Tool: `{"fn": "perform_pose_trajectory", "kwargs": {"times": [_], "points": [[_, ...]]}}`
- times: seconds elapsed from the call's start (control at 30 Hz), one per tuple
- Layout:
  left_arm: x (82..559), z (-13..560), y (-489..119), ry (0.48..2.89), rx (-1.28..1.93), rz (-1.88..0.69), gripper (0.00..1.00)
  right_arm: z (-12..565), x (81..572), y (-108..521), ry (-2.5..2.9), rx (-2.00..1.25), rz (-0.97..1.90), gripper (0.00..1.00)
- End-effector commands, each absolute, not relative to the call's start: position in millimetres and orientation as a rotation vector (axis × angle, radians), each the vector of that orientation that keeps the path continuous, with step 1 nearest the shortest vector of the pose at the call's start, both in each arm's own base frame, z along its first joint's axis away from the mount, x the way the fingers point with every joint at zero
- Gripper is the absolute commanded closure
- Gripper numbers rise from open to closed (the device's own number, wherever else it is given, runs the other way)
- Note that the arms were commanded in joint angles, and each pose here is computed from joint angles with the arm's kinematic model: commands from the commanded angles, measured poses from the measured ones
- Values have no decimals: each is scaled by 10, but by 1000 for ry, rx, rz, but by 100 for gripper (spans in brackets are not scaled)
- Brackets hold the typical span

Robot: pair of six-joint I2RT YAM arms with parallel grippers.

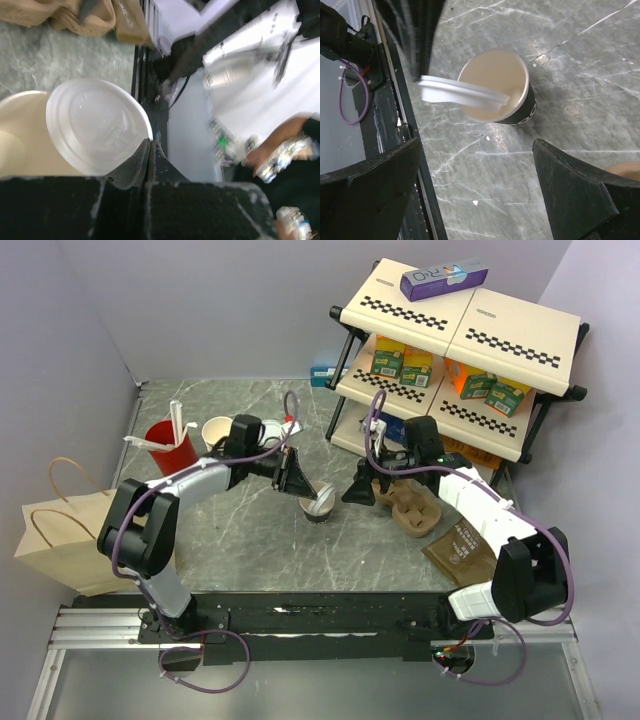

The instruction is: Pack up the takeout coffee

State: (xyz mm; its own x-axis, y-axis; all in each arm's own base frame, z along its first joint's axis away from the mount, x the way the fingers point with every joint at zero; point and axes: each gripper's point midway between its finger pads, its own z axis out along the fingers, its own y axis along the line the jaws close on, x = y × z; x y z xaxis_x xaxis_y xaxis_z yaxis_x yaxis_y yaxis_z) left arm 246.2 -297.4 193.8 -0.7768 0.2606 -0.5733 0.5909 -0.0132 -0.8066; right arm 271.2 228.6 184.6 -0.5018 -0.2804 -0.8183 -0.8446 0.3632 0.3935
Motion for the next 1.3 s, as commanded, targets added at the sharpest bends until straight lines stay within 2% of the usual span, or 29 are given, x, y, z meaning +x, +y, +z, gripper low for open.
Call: {"fn": "perform_pose_trajectory", "kwargs": {"times": [0.0, 0.27, 0.77, 1.27], "points": [[2629, 2317, -3047, 1865, 744, -1917, 99, 2035, 2792, 2368, 1904, -999, 1107, 0], [2747, 2236, -2916, 1906, 571, -1926, 99, 1982, 2804, 2382, 1925, -986, 1097, 0], [2738, 1990, -2767, 1971, 499, -1889, 95, 1903, 2944, 2480, 1957, -996, 1044, 0], [2845, 1890, -2648, 2022, 435, -1808, 85, 1832, 3015, 2518, 1990, -983, 1014, 0]]}}
